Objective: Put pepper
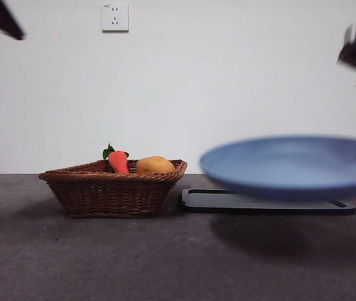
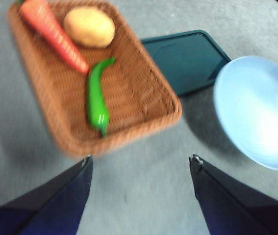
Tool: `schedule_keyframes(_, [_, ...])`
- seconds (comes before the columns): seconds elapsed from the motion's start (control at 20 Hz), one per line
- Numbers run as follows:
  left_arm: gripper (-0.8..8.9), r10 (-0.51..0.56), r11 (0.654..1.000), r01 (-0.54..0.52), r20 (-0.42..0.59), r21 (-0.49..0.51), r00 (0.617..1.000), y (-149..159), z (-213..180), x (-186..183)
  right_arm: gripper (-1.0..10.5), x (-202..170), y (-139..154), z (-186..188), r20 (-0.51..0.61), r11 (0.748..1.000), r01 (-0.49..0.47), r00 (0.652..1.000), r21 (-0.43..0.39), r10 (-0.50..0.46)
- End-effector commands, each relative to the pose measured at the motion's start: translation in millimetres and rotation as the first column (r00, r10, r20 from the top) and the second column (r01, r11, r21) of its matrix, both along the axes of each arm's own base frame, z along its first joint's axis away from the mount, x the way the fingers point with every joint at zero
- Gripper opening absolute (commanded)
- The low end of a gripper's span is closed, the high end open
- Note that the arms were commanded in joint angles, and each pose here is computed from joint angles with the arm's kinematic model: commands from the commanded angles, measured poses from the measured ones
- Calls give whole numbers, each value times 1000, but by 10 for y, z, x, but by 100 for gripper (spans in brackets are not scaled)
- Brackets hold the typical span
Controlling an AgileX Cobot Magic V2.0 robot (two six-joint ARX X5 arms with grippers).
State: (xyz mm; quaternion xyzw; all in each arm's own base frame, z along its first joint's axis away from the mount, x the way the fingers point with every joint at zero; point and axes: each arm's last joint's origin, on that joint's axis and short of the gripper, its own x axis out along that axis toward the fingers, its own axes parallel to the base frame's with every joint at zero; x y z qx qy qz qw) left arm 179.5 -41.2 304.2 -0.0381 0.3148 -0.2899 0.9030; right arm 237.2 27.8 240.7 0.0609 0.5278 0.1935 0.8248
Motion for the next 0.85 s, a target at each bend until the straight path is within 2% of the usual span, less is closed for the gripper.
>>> schedule_keyframes(0.05, [348, -15, 999, 15, -5, 51, 1000, -180, 94, 306, 5, -86, -43, 190, 55, 1000, 23, 998, 10, -24])
schedule_keyframes(0.3, [348, -26, 981, 33, -38, 189, 999, -651, 106, 996, 5, -356, -135, 429, 132, 998, 59, 989, 17, -61])
schedule_keyframes(0.55, [348, -2, 943, 40, -117, 330, 993, -1019, -168, 1579, 5, -486, -159, 524, 167, 997, 73, 983, 24, -76])
schedule_keyframes(0.85, [348, 17, 910, 67, -199, 410, 980, -1186, -661, 1930, 5, -493, -160, 529, 168, 997, 75, 983, 25, -79])
